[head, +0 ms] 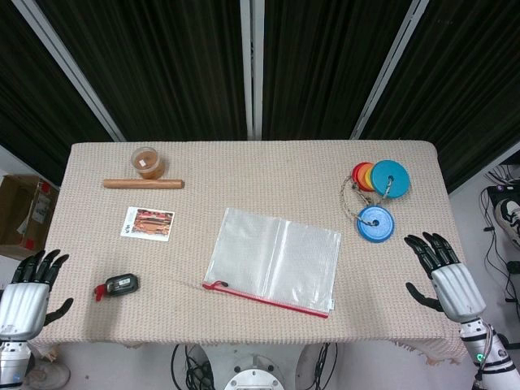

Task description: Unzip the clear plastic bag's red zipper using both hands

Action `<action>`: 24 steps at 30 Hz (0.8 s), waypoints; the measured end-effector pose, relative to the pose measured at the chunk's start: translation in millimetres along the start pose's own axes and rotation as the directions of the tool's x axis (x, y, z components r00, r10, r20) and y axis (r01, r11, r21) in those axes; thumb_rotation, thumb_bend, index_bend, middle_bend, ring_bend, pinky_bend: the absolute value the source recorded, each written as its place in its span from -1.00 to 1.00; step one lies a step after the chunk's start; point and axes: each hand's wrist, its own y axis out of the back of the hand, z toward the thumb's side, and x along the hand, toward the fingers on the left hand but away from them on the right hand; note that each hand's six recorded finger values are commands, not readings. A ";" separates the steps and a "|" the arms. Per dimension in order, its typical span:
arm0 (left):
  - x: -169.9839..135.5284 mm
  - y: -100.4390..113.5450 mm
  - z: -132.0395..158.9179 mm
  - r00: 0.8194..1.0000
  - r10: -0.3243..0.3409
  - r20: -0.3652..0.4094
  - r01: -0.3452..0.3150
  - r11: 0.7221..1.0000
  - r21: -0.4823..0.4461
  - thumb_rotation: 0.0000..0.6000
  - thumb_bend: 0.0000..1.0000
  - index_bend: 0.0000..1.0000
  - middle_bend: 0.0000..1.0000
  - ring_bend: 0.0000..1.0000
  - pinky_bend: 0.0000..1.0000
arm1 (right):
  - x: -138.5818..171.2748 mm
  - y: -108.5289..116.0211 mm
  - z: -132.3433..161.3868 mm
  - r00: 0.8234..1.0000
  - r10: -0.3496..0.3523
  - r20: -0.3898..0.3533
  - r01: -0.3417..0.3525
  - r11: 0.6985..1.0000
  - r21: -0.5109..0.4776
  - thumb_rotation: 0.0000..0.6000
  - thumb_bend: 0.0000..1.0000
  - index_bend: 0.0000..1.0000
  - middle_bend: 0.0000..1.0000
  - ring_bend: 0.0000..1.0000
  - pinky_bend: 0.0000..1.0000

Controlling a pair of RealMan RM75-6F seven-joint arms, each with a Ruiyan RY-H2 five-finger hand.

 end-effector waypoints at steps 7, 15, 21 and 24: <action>-0.2 -3.7 0.4 1.000 -0.009 -0.006 0.009 1.000 -0.018 1.00 -0.67 -0.65 -0.74 -0.85 -0.73 | -14.7 -8.8 22.1 0.998 0.036 -0.059 -0.038 0.999 -0.030 1.00 -0.61 -0.86 -0.73 -1.00 -0.98; 0.3 -6.2 8.7 1.000 0.000 0.005 0.000 1.000 -0.025 1.00 -0.67 -0.65 -0.74 -0.85 -0.73 | -61.6 -42.1 91.6 0.950 0.204 -0.235 -0.213 0.977 -0.012 1.00 -0.65 -0.83 -0.75 -1.00 -0.99; -0.3 -7.0 13.3 1.000 0.002 0.016 -0.001 0.999 -0.039 1.00 -0.67 -0.65 -0.74 -0.85 -0.73 | -109.1 -83.4 177.1 0.864 0.312 -0.396 -0.322 0.946 0.043 1.00 -0.65 -0.60 -0.77 -1.00 -1.00; 0.5 -9.5 17.0 0.999 -0.008 0.034 0.010 0.998 -0.061 1.00 -0.67 -0.65 -0.74 -0.85 -0.73 | -131.1 -103.2 222.6 0.830 0.328 -0.450 -0.352 0.935 0.032 1.00 -0.59 -0.50 -0.77 -1.00 -1.00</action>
